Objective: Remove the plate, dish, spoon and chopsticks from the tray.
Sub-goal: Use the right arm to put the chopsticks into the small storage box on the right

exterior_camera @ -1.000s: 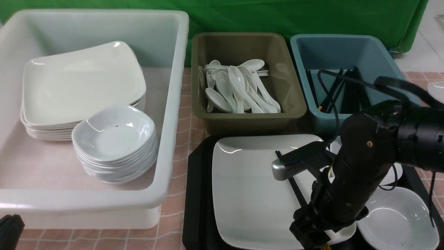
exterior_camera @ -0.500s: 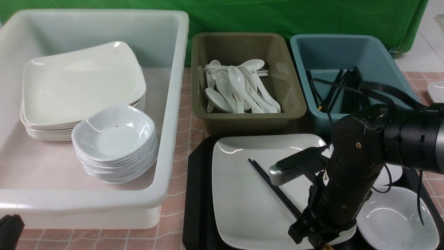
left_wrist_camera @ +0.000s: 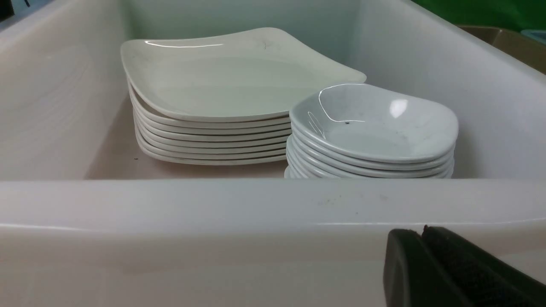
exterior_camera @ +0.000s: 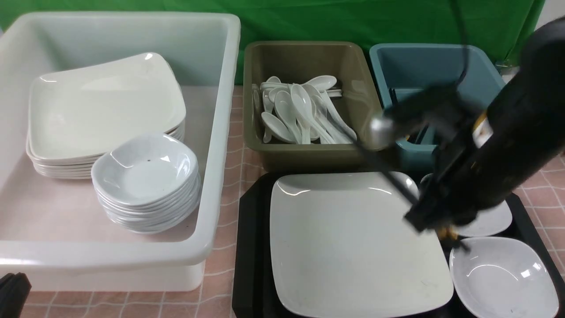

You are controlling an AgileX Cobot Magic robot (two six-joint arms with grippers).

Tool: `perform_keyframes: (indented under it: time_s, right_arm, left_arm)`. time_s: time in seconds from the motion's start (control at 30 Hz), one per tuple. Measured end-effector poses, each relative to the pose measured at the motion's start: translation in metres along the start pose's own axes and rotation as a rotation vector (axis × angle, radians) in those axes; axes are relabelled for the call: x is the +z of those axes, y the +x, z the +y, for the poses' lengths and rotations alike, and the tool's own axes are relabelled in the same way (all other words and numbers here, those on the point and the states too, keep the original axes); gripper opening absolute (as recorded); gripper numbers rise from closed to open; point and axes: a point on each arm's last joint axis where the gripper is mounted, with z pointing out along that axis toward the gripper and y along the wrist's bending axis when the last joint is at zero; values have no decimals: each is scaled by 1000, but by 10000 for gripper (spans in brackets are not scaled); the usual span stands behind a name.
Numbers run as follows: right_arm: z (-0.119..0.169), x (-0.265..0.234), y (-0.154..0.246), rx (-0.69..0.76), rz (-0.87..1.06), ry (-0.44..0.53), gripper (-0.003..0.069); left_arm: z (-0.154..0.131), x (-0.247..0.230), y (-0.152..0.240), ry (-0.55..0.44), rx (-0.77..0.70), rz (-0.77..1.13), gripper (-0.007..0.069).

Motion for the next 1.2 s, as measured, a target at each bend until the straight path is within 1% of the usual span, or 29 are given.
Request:
perform_keyframes:
  time_s: [0.07, 0.13, 0.17, 0.27, 0.3, 0.33, 0.37, 0.4, 0.43, 0.53, 0.63, 0.73, 0.77, 0.8, 0.87, 0.9, 0.93, 1.0, 1.1, 1.2]
  right_arm:
    - [-15, -20, -9, 57, -126, 52, 181]
    - [-27, -28, -14, 96, -188, 77, 181]
    - [-41, -33, -19, 140, -242, 104, 181]
    - [-84, -26, -30, 266, -332, 170, 181]
    - [-94, -19, -34, 289, -353, 185, 181]
    - [-97, -18, -35, 296, -358, 188, 181]
    - [-114, -7, -39, 330, -394, 213, 181]
    - [-121, 0, -40, 347, -396, 219, 181]
    - [-137, 16, -45, 377, -435, 236, 181]
    - [-164, 54, -52, 460, -477, 249, 181]
    - [-183, 94, -54, 530, -491, 246, 181]
    - [-191, 133, -51, 573, -448, 232, 185]
    - [-192, 136, -51, 579, -444, 231, 190]
    - [-192, 152, -49, 600, -413, 220, 222]
    - [-193, 166, -47, 607, -392, 214, 279]
    - [-193, 167, -47, 607, -390, 214, 286]
    - [-193, 171, -46, 606, -380, 213, 336]
    - [-192, 170, -45, 597, -364, 214, 376]
    - [-190, 158, -42, 580, -321, 218, 385]
    - [-186, 133, -38, 556, -276, 226, 333]
  left_arm:
    - [0, 0, 0, 0, 0, 0, 21]
    - [0, 0, 0, 0, 0, 0, 21]
    - [0, 0, 0, 0, 0, 0, 21]
    - [0, 0, 0, 0, 0, 0, 21]
    - [0, 0, 0, 0, 0, 0, 21]
    - [0, 0, 0, 0, 0, 0, 21]
    - [0, 0, 0, 0, 0, 0, 21]
    - [0, 0, 0, 0, 0, 0, 21]
    - [0, 0, 0, 0, 0, 0, 21]
    - [0, 0, 0, 0, 0, 0, 21]
    - [0, 0, 0, 0, 0, 0, 21]
    - [0, 0, 0, 0, -1, 0, 21]
    - [0, 0, 0, 0, -1, 0, 21]
    - [0, 0, 0, 0, 0, 0, 21]
    - [0, 0, 0, 0, 0, 0, 21]
    - [0, 0, 0, 0, 0, 0, 21]
    - [0, 0, 0, 0, 0, 0, 21]
    - [0, 0, 0, 0, 0, 0, 21]
    - [0, 0, 0, 0, 0, 0, 21]
    - [0, 0, 0, 0, 0, 0, 21]
